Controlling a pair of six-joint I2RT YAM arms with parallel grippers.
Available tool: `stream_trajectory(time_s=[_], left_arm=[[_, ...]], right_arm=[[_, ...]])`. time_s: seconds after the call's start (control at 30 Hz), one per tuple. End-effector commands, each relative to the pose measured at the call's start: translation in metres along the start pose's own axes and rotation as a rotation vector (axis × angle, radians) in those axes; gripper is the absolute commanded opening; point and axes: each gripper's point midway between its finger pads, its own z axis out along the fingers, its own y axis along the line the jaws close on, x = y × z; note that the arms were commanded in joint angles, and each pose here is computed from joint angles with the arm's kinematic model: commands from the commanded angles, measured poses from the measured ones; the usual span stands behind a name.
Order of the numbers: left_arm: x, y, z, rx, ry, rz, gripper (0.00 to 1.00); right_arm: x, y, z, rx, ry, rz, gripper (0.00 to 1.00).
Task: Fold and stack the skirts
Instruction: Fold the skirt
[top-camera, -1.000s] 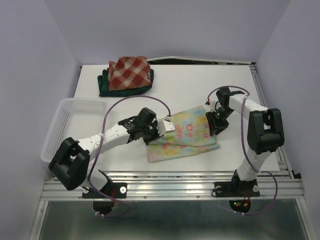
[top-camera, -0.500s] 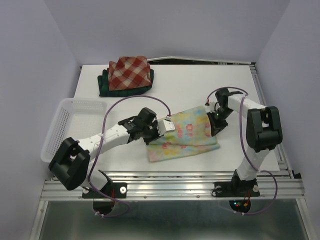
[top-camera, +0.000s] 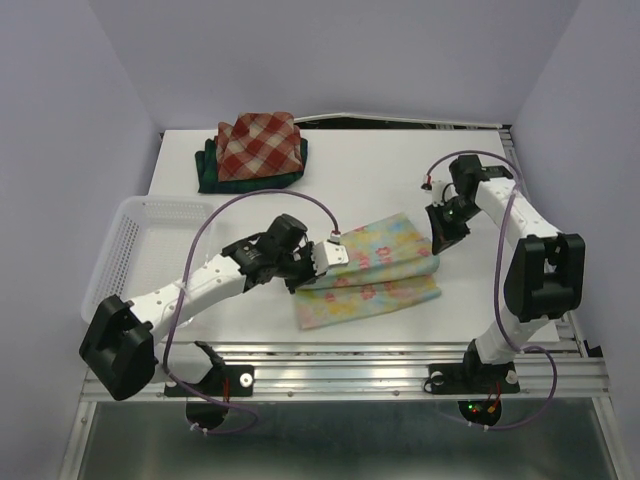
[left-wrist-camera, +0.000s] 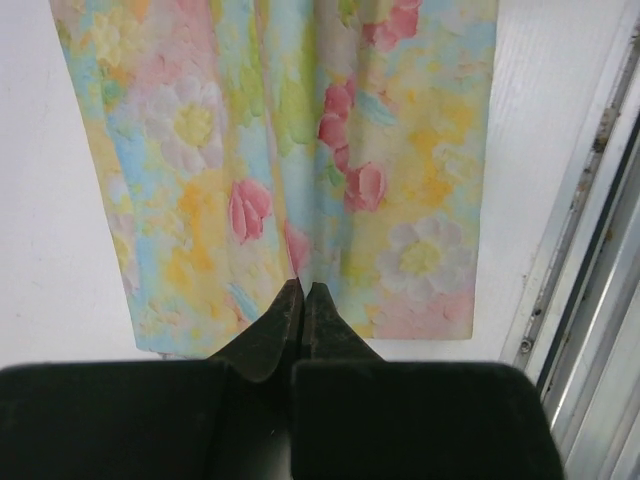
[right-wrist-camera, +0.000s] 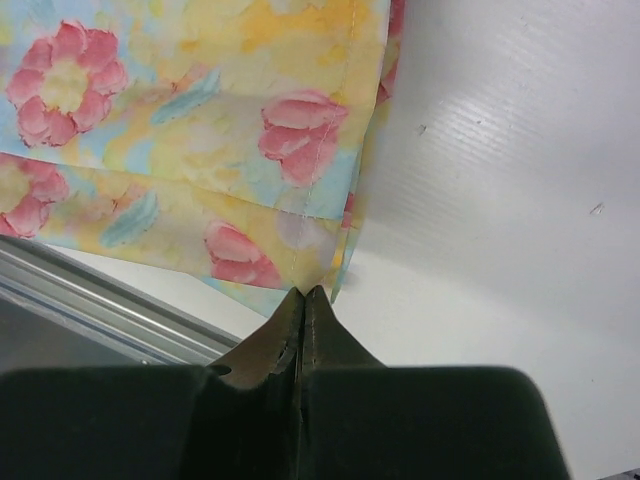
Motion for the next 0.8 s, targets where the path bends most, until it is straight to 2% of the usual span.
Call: stream_trajectory(time_s=[0.0,0.13,0.2,0.23,0.3,0.33,0.37,0.4,0.43,0.53,0.6,0.7,0.77], left_arm=[[-0.005,-0.032,-0.011,0.126,-0.009,0.029,0.0],[0.002,-0.054,0.0,0.194,0.021,0.048,0.0],[0.005,-0.062,0.007,0.219,0.047,0.063,0.06],[0.003,-0.069,0.009,0.238,0.049,0.088,0.17],[0.003,-0.081,0.013,0.282,0.059,0.114,0.31],[0.002,-0.086,0.012,0.304,0.064,0.127,0.42],[0.001,-0.095,0.012,0.338,0.063,0.155,0.53],[0.0,-0.099,0.008,0.356,0.068,0.167,0.66],[-0.003,-0.104,0.006,0.379,0.058,0.179,0.68],[-0.018,-0.104,-0.005,0.39,0.029,0.196,0.69],[-0.026,-0.092,-0.008,0.348,0.014,0.17,0.66],[-0.039,-0.044,-0.007,0.225,-0.045,0.007,0.57],[-0.033,-0.014,-0.001,0.168,-0.036,-0.095,0.52]], right_arm=[[0.021,-0.002,-0.009,0.013,0.054,-0.039,0.01],[0.043,-0.004,0.006,-0.002,0.115,-0.054,0.01],[0.047,-0.007,0.012,0.01,0.12,-0.06,0.01],[0.053,-0.009,0.017,0.01,0.139,-0.065,0.02],[0.056,-0.012,0.022,0.016,0.148,-0.073,0.15],[0.058,-0.012,0.023,0.015,0.156,-0.08,0.2],[0.058,-0.012,0.023,0.012,0.159,-0.082,0.32],[0.058,-0.013,0.023,0.013,0.16,-0.09,0.4],[0.056,-0.013,0.021,0.017,0.151,-0.096,0.48],[0.047,-0.017,0.015,0.044,0.124,-0.112,0.52],[0.034,-0.018,0.005,0.059,0.088,-0.119,0.53],[0.013,-0.014,-0.009,0.058,0.018,-0.13,0.53],[0.006,-0.006,-0.014,0.022,-0.013,-0.126,0.53]])
